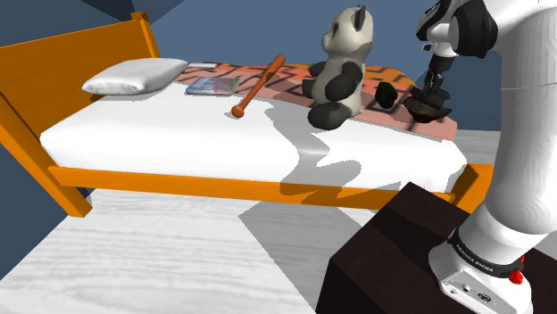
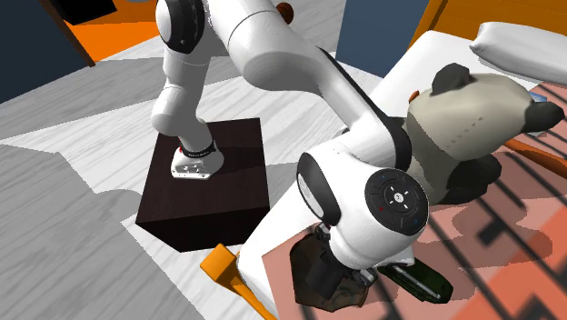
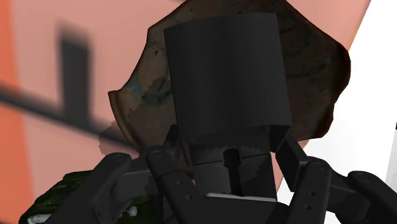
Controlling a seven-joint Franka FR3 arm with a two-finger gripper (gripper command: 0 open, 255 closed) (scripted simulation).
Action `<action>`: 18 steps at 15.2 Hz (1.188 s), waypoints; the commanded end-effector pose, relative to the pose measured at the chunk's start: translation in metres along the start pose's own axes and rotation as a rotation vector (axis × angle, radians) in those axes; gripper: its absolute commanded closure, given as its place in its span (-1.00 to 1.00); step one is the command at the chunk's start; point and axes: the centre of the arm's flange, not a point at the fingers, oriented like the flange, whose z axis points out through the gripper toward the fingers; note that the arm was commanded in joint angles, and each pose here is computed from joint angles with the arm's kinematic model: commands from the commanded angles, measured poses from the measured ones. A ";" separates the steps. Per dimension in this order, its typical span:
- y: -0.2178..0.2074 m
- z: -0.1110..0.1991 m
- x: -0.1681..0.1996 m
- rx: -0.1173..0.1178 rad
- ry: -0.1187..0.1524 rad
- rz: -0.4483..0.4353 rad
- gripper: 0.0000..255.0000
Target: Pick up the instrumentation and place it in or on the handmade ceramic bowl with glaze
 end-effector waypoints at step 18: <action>0.000 -0.040 0.000 -0.001 0.000 0.000 -1.00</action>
